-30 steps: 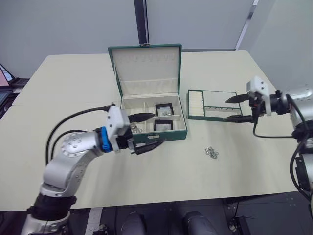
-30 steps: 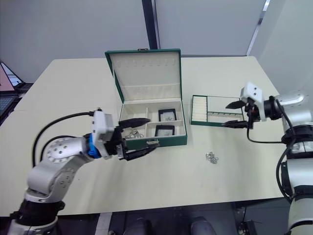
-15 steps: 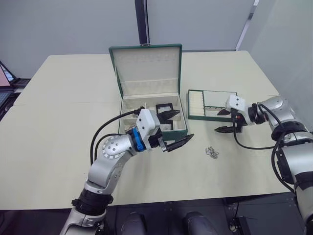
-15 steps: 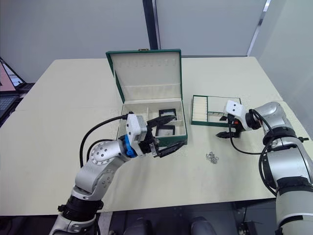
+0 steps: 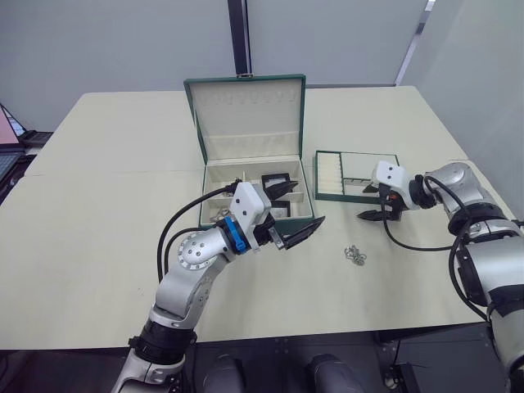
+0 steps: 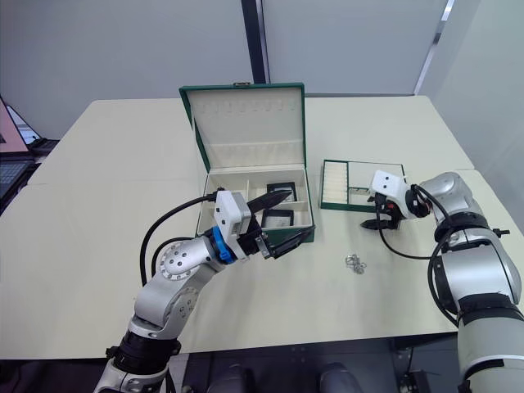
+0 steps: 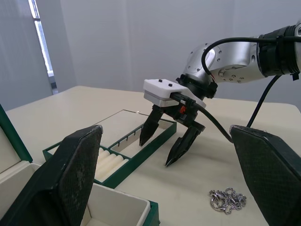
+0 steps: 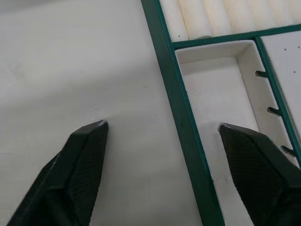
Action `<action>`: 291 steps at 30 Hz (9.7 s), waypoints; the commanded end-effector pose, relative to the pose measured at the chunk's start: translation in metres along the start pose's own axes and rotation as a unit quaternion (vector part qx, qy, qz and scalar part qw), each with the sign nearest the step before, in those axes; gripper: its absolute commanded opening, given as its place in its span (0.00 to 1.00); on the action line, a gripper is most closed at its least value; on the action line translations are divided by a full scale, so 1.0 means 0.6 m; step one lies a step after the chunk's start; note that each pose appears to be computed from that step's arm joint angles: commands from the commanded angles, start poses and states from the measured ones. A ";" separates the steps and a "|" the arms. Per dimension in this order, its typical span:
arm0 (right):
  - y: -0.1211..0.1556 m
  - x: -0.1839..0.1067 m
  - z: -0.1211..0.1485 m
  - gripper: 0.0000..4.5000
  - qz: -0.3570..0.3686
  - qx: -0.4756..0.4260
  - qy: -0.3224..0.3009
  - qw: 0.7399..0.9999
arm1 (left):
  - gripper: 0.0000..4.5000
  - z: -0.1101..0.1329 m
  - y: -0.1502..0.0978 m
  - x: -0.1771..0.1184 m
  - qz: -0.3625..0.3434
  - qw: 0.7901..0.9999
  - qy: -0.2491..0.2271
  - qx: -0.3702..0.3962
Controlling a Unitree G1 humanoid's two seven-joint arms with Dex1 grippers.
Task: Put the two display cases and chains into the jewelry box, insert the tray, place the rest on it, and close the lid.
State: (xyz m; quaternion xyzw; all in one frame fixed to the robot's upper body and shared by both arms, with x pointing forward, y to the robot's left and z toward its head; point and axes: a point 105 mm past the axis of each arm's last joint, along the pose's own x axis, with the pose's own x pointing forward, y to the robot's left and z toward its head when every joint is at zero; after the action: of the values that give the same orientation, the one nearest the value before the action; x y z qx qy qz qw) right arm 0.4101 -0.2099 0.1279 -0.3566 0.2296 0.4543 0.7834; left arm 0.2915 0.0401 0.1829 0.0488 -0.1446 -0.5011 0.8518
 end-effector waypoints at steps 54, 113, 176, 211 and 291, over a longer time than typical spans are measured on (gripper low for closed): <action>0.068 -0.176 0.171 0.00 0.139 -0.113 -0.137 0.974 | 1.00 0.018 0.015 -0.223 0.188 0.978 0.084 -0.015; 0.181 0.089 0.359 0.00 0.140 -0.209 -0.064 0.966 | 1.00 -0.006 0.035 -0.290 0.307 0.949 0.062 -0.022; 0.182 0.080 0.393 0.00 0.166 -0.164 -0.077 0.969 | 1.00 -0.019 0.051 -0.269 0.294 0.953 0.063 -0.021; 0.180 0.086 0.376 0.00 0.169 -0.172 -0.058 0.969 | 1.00 -0.022 0.057 -0.261 0.287 0.956 0.061 -0.023; 0.044 -0.072 0.213 0.47 -0.025 0.127 -0.383 0.914 | 1.00 0.004 0.112 -0.313 0.244 0.962 0.122 -0.028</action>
State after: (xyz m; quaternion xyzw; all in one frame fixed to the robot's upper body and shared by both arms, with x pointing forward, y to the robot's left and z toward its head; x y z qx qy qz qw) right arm 0.3766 -0.1099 0.2175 -0.0625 -0.0188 0.5149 0.8547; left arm 0.2625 0.2198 0.1530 0.0387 -0.0220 -0.2936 0.9549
